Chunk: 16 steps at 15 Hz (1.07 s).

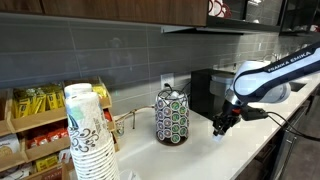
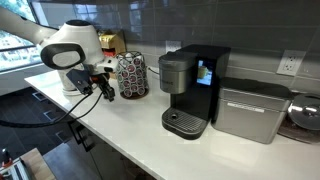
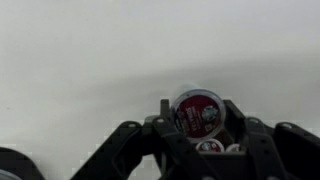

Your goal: Put the cup in the cupholder

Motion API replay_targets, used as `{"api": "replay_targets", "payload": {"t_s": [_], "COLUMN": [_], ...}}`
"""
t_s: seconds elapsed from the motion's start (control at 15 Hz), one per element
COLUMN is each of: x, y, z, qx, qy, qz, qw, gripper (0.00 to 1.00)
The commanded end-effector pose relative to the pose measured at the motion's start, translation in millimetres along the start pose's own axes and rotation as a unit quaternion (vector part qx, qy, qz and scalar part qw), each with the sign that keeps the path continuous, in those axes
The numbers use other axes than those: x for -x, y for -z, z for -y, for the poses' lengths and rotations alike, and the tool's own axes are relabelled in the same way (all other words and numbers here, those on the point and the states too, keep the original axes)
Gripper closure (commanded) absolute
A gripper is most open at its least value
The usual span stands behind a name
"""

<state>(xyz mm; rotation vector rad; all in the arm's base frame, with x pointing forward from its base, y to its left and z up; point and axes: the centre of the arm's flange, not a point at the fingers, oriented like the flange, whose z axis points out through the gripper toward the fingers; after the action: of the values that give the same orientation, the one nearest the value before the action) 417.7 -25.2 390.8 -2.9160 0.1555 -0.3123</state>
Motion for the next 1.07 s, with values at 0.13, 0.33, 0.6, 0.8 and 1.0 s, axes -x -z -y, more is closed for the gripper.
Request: {"api": "replay_targets", "payload": {"t_s": [0.13, 0.33, 0.6, 0.8, 1.0], "x": [-4.6, -8.0, -11.7, -11.6, -12.3], "y": [25.7, 33.4, 39.3, 39.2, 41.0], "z": [19.1, 27.2, 32.8, 32.4, 32.1], "qx": [-0.099, -0.129, -0.126, -0.13, -0.141], "qy": [0.013, 0.03, 0.035, 0.038, 0.034], "qz": [-0.097, -0.132, -0.129, -0.131, -0.145], "qw": [0.9903, 0.9824, 0.983, 0.982, 0.9788], "gripper": [0.71, 0.71, 0.46, 0.46, 0.71]}}
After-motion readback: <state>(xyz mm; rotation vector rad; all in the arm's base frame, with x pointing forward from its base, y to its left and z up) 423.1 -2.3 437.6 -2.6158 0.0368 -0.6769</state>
